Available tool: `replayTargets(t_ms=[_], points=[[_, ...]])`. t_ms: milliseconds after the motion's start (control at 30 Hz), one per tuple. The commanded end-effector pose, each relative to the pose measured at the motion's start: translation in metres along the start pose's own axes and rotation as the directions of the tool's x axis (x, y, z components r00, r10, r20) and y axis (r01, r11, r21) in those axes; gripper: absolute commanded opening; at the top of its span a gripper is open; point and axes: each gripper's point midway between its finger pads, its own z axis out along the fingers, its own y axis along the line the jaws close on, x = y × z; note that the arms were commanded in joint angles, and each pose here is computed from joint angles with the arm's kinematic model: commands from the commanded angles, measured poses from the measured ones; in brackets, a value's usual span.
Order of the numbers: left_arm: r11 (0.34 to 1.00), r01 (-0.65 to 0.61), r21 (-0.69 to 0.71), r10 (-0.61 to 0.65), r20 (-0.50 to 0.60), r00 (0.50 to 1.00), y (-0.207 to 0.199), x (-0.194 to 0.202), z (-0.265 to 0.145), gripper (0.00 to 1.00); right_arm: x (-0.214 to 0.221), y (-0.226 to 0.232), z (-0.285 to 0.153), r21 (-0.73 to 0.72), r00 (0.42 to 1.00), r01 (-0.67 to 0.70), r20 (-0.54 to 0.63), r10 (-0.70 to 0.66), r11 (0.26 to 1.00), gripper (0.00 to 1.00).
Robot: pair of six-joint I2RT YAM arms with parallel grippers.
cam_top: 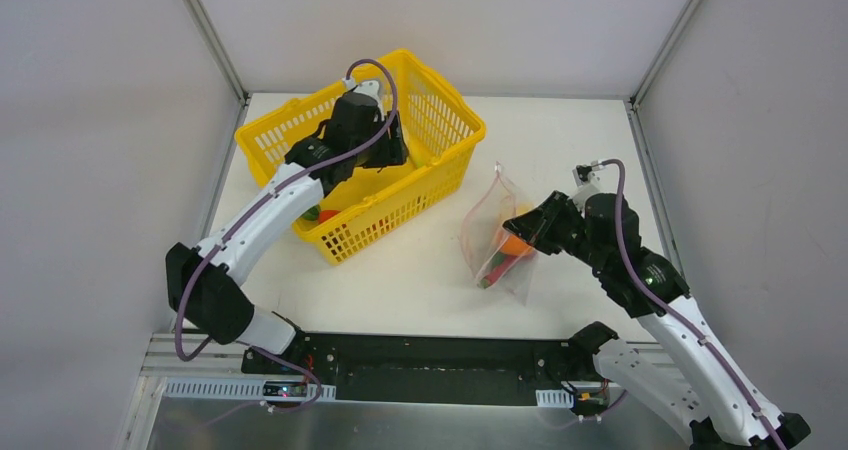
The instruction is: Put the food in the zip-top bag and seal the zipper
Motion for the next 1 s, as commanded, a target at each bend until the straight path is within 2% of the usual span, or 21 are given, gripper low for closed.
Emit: replayTargets(t_ms=[0,267,433,600,767,967], points=[[0.999,-0.037,-0.005,0.038,0.036,0.999,0.005,-0.005,-0.035,0.29,-0.006,0.016,-0.001,-0.058,1.0,-0.001,0.01,0.001,0.998,0.1],[0.98,-0.05,0.191,0.034,0.088,0.996,-0.045,0.008,-0.092,0.3,-0.005,0.016,0.003,-0.06,1.0,-0.014,0.003,0.015,0.998,0.1],[0.907,-0.073,0.415,0.028,0.114,0.993,-0.105,0.029,-0.124,0.3,-0.004,0.016,0.005,-0.064,1.0,-0.025,-0.005,0.025,0.998,0.09],[0.867,-0.102,0.488,0.067,0.089,0.994,-0.13,0.049,-0.132,0.3,-0.004,0.018,0.005,-0.067,1.0,-0.028,-0.005,0.027,0.997,0.09],[0.753,-0.106,0.65,0.096,0.052,0.994,-0.174,0.071,-0.143,0.3,-0.004,0.017,0.005,-0.067,0.999,-0.033,-0.006,0.033,0.997,0.09],[0.63,-0.086,0.772,0.103,0.026,0.994,-0.213,0.085,-0.153,0.3,-0.004,0.014,0.006,-0.058,0.999,-0.038,0.001,0.038,0.998,0.09]])
